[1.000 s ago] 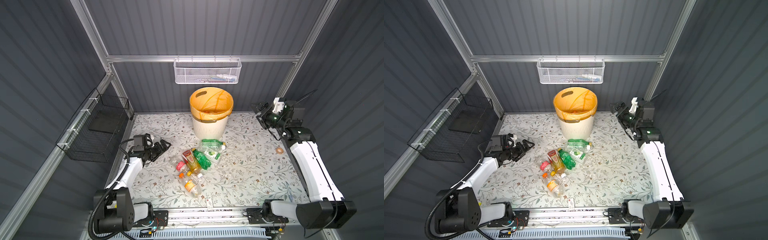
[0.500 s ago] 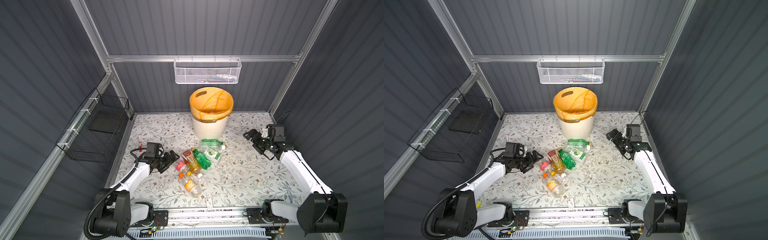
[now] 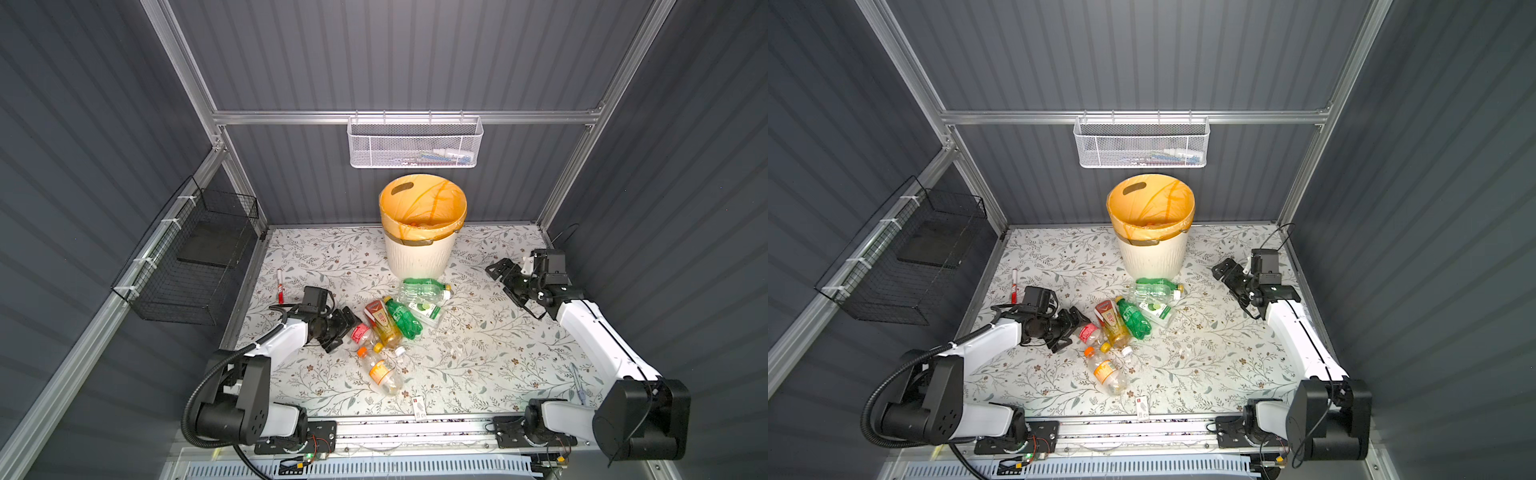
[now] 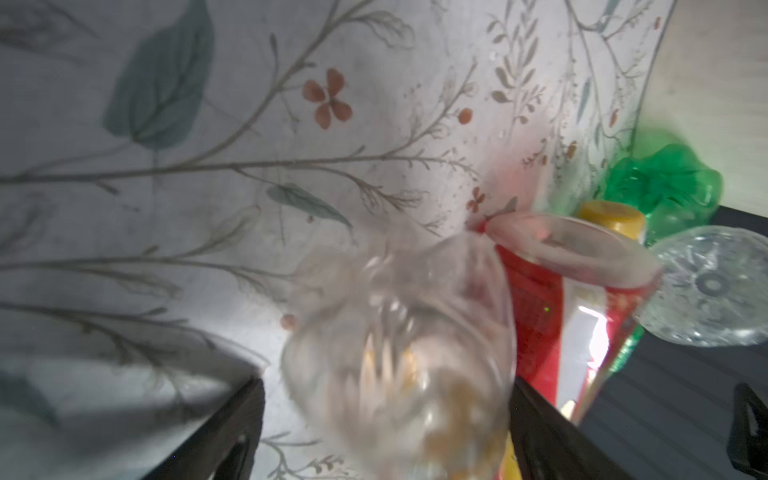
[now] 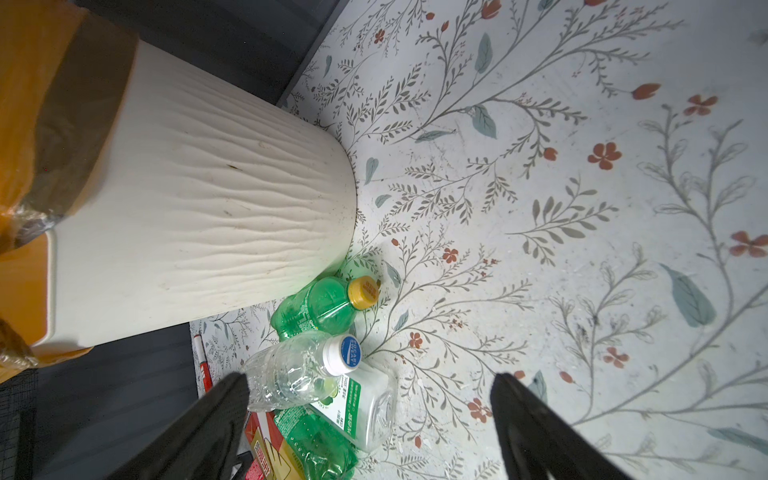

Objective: Throw the plastic bottles in the bin
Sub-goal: 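Grasp another clear red-labelled bottle with the left gripper while the right draws back, then lift the red-labelled bottle with the left gripper over the bin and release it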

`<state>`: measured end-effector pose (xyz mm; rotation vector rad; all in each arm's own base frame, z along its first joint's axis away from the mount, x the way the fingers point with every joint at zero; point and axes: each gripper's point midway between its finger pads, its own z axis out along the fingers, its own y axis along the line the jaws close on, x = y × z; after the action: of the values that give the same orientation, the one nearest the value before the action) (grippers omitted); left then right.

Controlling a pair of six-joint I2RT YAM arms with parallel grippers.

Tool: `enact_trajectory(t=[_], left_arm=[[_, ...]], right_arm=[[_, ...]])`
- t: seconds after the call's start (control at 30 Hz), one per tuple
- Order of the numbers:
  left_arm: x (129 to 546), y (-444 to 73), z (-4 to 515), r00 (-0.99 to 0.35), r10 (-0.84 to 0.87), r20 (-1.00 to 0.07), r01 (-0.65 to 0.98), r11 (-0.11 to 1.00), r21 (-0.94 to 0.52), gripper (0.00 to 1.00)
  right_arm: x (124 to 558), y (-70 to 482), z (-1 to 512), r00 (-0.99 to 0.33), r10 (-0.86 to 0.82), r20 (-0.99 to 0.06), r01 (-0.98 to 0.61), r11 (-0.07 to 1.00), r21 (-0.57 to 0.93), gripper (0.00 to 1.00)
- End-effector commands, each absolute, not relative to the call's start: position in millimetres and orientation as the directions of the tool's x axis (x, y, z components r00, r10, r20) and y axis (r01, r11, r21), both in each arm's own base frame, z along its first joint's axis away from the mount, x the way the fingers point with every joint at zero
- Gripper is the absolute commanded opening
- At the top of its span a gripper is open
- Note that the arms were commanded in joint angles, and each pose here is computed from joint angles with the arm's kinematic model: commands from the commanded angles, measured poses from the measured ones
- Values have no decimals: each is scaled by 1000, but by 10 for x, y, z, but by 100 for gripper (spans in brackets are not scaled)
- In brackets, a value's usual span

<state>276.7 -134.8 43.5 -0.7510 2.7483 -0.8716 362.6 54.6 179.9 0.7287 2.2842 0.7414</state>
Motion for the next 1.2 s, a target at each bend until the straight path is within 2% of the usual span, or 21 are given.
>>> enact_trajectory(t=[0.0, 0.13, 0.33, 0.47, 0.67, 0.9, 1.17], left_arm=[[2865, -1381, 445, -856, -517, 6, -426, 698, -576, 89], [2910, -1365, 416, -848, -530, 2, -439, 700, -564, 83], [2961, -1326, 370, -825, -565, -4, -470, 689, -551, 66], [3027, -1254, 366, -814, -580, -41, -477, 706, -523, 61], [3169, -1099, 454, -796, -595, -113, -477, 731, -488, 57], [3403, -555, 699, -740, -644, -191, -497, 716, -490, 55], [3443, -168, 893, -753, -607, -255, -454, 760, -465, 55]], right_arm=[[3609, 546, 1727, -654, 660, -371, 312, 681, 662, 92], [3590, 533, 1633, -652, 671, -354, 329, 671, 664, 92], [3605, 502, 1574, -649, 677, -348, 341, 667, 662, 91], [3601, 496, 1540, -649, 680, -342, 348, 665, 661, 91], [3568, 544, 1519, -664, 676, -319, 338, 652, 678, 91], [3511, 548, 1548, -676, 658, -333, 324, 671, 667, 90], [3439, 585, 1478, -707, 628, -326, 313, 691, 652, 89]])
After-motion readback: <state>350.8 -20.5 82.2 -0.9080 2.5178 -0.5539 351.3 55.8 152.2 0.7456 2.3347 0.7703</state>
